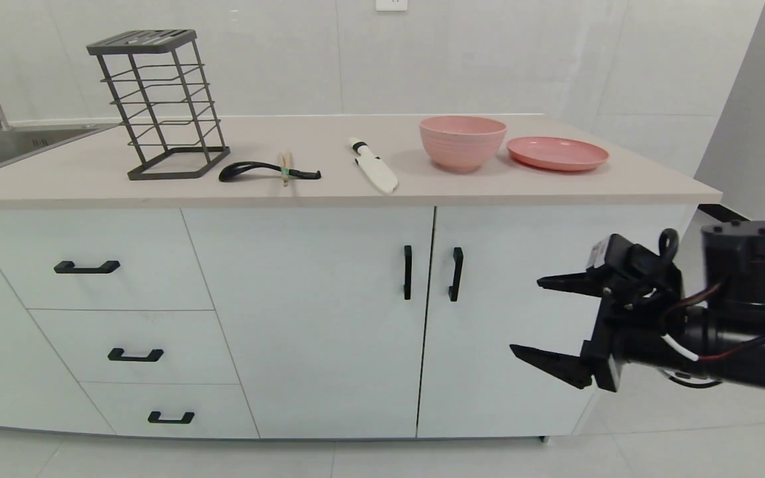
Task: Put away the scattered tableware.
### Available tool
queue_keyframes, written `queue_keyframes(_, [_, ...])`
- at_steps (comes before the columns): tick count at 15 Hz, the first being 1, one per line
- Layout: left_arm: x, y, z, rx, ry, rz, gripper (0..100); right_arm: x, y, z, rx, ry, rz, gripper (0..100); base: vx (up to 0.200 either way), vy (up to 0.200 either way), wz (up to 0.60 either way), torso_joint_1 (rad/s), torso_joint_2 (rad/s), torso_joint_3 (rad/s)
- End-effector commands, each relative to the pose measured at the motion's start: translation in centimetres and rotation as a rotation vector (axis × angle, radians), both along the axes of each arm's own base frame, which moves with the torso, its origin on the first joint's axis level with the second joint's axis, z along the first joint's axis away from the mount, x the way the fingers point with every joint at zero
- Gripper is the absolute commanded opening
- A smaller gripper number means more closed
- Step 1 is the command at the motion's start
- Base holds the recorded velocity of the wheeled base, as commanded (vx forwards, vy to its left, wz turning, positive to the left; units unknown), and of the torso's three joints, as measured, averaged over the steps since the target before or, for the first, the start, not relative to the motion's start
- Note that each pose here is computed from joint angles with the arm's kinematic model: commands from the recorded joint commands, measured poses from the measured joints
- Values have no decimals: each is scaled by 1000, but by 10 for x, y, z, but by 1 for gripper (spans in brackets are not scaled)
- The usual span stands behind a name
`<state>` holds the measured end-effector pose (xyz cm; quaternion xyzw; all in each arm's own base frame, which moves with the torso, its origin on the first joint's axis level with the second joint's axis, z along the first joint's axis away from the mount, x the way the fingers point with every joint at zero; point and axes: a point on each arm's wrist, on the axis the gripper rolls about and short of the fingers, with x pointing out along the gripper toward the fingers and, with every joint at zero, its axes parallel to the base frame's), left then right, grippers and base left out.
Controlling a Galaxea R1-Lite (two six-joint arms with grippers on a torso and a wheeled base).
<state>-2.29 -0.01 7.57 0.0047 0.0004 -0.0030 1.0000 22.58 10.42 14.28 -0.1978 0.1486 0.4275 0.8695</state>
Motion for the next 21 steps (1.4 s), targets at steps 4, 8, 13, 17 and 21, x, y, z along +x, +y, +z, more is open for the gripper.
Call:
queue_keyframes(4, [0,0,0,-3,2,1,100,59,35,-42,56,109,108,100,0,0,0,0,0,0])
queue_keyframes(8, [0,0,0,-3,2,1,100,89,30,-50,58,97,56,100,0,0,0,0,0,0])
queue_keyframes(13, [0,0,0,-3,2,1,100,111,27,-66,67,53,33,100,0,0,0,0,0,0])
queue_keyframes(17, [0,0,0,-3,1,1,100,115,37,-80,103,19,121,100,0,0,0,0,0,0])
queue_keyframes(21, [0,0,0,-3,2,1,100,115,37,-80,102,10,124,100,0,0,0,0,0,0])
